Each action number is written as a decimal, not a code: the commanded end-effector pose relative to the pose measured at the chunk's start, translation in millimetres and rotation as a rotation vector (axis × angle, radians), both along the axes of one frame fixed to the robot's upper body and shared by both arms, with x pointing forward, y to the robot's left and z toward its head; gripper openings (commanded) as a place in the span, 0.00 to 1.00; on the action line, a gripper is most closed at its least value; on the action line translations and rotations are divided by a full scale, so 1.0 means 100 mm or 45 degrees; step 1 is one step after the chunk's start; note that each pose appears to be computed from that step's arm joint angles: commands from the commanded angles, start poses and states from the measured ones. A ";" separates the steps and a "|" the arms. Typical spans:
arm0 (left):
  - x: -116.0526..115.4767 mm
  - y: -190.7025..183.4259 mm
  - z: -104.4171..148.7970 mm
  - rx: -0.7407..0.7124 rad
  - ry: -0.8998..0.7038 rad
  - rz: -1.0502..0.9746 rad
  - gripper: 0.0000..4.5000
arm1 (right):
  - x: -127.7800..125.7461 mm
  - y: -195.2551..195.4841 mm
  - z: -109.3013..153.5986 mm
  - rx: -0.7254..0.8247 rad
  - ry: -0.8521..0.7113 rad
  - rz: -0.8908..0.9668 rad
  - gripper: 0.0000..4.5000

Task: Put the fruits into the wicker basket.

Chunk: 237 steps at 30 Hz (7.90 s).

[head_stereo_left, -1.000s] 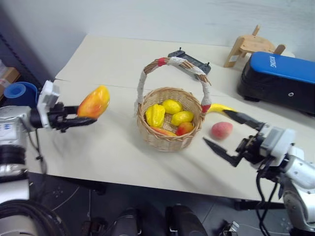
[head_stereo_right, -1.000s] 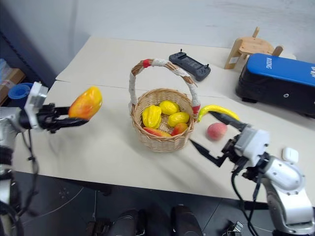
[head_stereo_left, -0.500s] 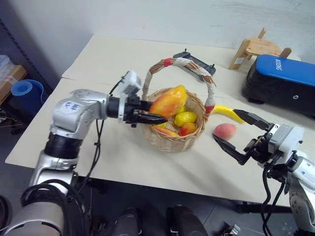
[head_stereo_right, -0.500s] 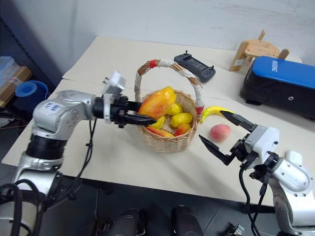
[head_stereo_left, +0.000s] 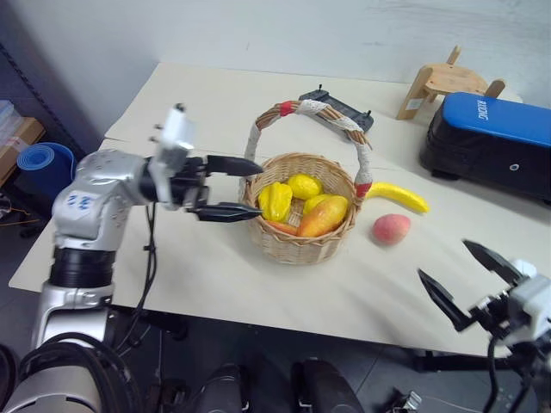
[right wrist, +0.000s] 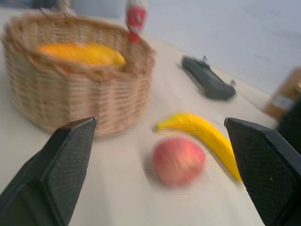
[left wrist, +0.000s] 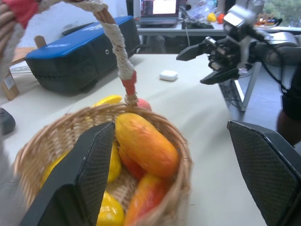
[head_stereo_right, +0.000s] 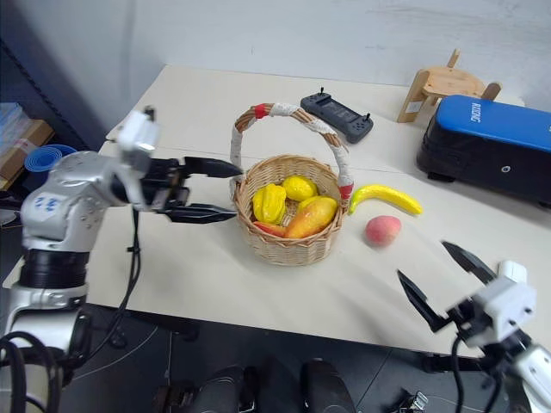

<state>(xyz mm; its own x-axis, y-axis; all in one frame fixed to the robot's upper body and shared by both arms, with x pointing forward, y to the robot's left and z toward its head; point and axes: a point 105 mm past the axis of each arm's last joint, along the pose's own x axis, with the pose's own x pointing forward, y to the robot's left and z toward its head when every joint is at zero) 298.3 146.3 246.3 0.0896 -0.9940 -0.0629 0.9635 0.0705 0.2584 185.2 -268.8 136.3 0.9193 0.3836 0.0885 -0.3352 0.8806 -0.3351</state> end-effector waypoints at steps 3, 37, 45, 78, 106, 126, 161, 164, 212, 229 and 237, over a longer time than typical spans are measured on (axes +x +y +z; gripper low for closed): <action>-0.07 0.71 -0.36 0.074 0.021 0.308 0.97 | -0.29 -0.37 -0.27 -0.005 0.084 -0.172 1.00; -0.33 0.36 0.12 -0.090 0.012 0.159 1.00 | 1.69 0.41 -0.11 0.144 0.480 0.371 0.91; -0.33 0.35 0.10 -0.092 0.033 0.131 1.00 | 1.28 0.53 0.31 0.177 0.338 0.611 0.58; -0.26 0.30 -0.04 -0.131 0.058 0.153 1.00 | 0.63 1.72 1.03 0.323 0.175 1.004 0.99; -0.01 0.33 0.11 -0.191 0.022 0.202 1.00 | 1.12 -0.39 0.30 0.044 0.112 0.044 0.99; -0.07 0.19 0.18 -0.281 0.064 0.175 1.00 | 2.27 0.04 -0.09 0.070 0.538 0.047 0.99; -0.12 0.22 0.11 -0.244 0.055 0.174 1.00 | 0.44 0.40 0.59 0.026 0.702 0.555 0.11; -0.09 0.22 0.07 -0.242 0.069 0.170 1.00 | 0.33 0.97 0.71 0.137 0.629 0.791 0.11; -0.05 0.18 0.12 -0.277 0.031 0.167 1.00 | 1.30 0.80 0.97 0.071 0.160 0.546 0.97; -0.11 0.12 0.14 -0.237 0.057 0.112 1.00 | 1.48 1.31 1.02 0.067 0.275 1.014 0.31; -0.11 0.05 0.11 -0.263 0.096 0.070 1.00 | 1.22 1.12 1.05 0.111 0.186 0.874 0.04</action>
<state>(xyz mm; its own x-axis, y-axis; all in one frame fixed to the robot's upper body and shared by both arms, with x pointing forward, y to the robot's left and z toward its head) 292.9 155.0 248.2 0.1844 -0.9749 0.1244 0.9728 0.1992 0.1185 316.2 -151.3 215.3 0.4543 0.8902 -0.0328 -0.8863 0.4480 -0.1171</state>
